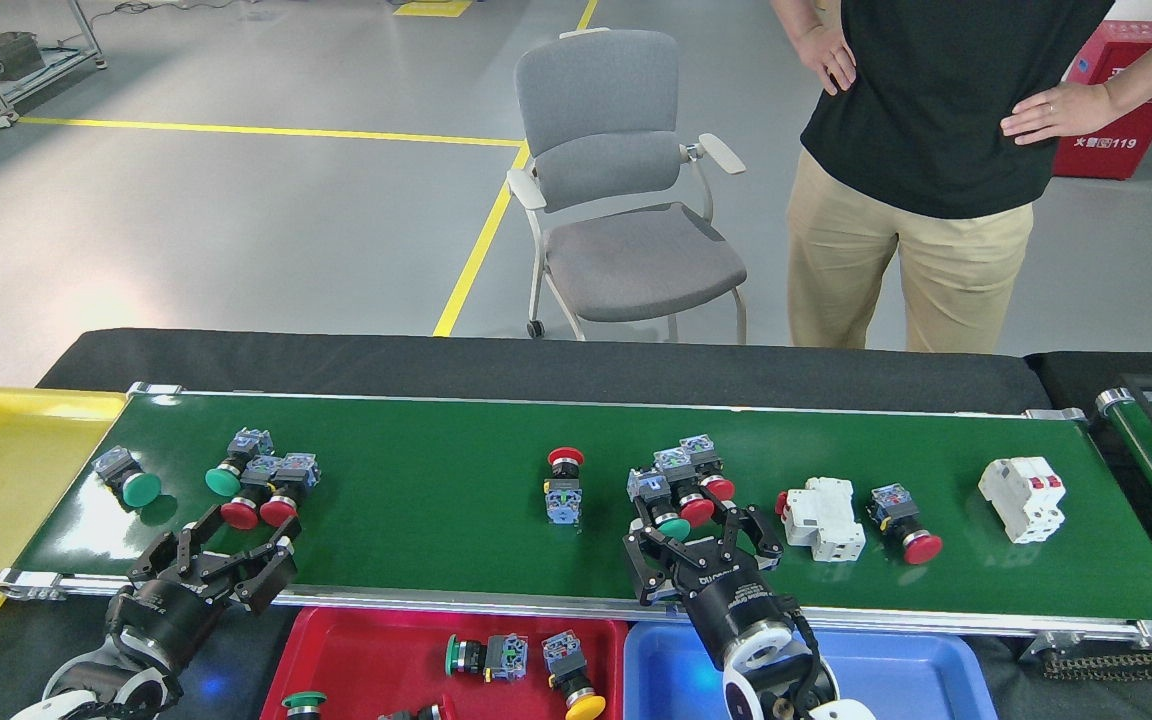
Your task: Pick switch part from conveyor to tray
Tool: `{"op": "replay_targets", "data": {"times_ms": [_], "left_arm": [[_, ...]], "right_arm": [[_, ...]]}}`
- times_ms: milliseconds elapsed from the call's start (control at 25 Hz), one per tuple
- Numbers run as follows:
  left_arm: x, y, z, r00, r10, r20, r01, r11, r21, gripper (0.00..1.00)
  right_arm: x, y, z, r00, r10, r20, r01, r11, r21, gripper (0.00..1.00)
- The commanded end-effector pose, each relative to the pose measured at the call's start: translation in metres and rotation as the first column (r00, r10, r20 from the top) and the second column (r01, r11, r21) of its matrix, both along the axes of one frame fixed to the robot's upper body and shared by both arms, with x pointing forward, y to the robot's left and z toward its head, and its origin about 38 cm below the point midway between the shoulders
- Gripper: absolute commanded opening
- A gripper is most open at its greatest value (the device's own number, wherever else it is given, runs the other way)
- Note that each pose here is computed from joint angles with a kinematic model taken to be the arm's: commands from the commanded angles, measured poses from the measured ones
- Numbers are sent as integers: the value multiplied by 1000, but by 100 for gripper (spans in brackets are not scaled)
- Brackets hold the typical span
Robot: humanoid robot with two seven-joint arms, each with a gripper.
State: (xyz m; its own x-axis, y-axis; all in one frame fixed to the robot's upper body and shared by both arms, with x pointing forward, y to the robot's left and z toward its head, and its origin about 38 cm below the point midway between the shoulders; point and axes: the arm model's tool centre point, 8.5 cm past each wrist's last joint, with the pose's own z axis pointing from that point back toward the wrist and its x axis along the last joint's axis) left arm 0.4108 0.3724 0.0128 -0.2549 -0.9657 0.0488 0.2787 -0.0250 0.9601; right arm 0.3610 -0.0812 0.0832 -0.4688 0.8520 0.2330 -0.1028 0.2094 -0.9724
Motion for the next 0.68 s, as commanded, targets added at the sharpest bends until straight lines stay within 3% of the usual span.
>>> {"op": "replay_targets", "data": {"times_ms": [0, 120, 160, 200, 240, 280, 401, 481, 641], "left_arm": [[11, 9, 11, 999, 30, 26, -30, 999, 12, 100], [19, 11, 17, 998, 54, 39, -54, 998, 12, 100], [21, 12, 19, 997, 65, 41, -65, 998, 13, 100], [23, 11, 18, 997, 73, 39, -74, 997, 20, 100], [25, 9, 18, 996, 79, 39, -80, 996, 28, 100], [29, 5, 16, 995, 91, 36, -92, 995, 39, 99], [36, -1, 6, 987, 157, 45, -161, 982, 94, 80], [42, -8, 4, 980, 167, 105, -179, 977, 120, 66], [55, -7, 2, 964, 214, 157, -241, 954, 180, 54]], "right_arm": [[-24, 16, 14, 979, 192, 63, -193, 981, 12, 20], [-59, 34, 5, 905, 419, 76, -420, 907, 8, 25], [-66, 42, 2, 883, 467, 55, -467, 884, -2, 32], [-74, 55, -2, 860, 509, 27, -509, 861, -14, 45], [-79, 66, -5, 846, 533, 6, -533, 846, -12, 63], [-82, 76, -8, 844, 536, -18, -536, 844, -1, 100], [-75, 79, -3, 869, 495, -19, -495, 869, 11, 99], [-74, 79, -2, 869, 494, -17, -494, 870, 9, 99], [-69, 79, 3, 877, 481, -2, -481, 877, 17, 99]]}}
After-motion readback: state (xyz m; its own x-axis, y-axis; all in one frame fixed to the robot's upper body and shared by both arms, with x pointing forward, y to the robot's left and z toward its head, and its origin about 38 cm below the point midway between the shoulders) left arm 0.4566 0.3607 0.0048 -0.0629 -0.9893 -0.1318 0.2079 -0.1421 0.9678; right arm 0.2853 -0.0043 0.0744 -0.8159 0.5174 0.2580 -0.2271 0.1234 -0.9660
